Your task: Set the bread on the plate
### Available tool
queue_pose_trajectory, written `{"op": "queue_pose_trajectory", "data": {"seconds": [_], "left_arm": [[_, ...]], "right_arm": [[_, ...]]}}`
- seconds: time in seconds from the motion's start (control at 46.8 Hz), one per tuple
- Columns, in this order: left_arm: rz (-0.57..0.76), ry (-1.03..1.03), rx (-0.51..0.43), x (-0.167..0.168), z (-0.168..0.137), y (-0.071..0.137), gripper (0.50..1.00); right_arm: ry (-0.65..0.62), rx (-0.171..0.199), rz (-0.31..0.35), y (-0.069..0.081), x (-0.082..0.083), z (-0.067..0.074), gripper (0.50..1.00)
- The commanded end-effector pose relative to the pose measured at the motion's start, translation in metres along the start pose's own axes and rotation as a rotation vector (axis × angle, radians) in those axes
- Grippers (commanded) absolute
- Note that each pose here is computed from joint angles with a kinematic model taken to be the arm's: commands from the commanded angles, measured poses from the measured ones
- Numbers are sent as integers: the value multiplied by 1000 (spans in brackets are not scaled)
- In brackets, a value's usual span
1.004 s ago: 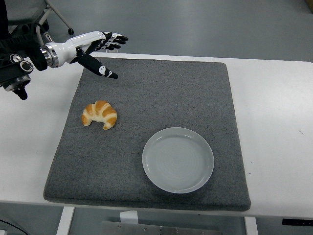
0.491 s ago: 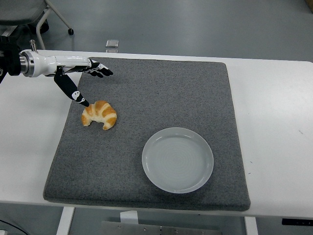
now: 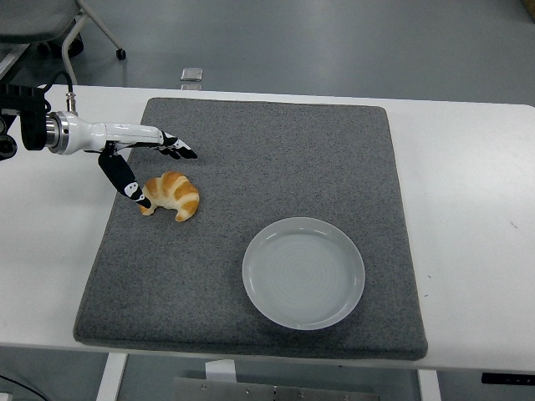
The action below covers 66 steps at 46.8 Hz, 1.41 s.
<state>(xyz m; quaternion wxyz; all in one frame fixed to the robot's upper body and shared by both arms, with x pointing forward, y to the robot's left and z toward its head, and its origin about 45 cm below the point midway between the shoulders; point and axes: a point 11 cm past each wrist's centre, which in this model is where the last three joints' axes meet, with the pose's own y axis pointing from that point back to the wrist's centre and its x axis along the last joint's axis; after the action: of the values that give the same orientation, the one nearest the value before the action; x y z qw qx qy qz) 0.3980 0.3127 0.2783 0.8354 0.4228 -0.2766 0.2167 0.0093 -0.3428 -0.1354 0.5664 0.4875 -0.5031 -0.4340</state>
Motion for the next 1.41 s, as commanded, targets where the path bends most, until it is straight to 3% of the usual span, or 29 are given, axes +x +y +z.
{"op": "queue_pose_trajectory", "data": {"seconds": [0.0, 0.513, 0.705, 1.389], "left_arm": [[-8, -9, -11, -3, 4, -8, 1000], [0, -129, 23, -16, -7, -18, 1000], [2, -145, -5, -24, 1, -31, 1000], [42, -203, 26, -21, -8, -43, 999]], "right_arm": [[0, -1, 0, 0, 0, 0, 930], [0, -1, 1, 0, 0, 0, 930], [0, -1, 1, 0, 0, 0, 932], [0, -1, 1, 0, 0, 0, 930]]}}
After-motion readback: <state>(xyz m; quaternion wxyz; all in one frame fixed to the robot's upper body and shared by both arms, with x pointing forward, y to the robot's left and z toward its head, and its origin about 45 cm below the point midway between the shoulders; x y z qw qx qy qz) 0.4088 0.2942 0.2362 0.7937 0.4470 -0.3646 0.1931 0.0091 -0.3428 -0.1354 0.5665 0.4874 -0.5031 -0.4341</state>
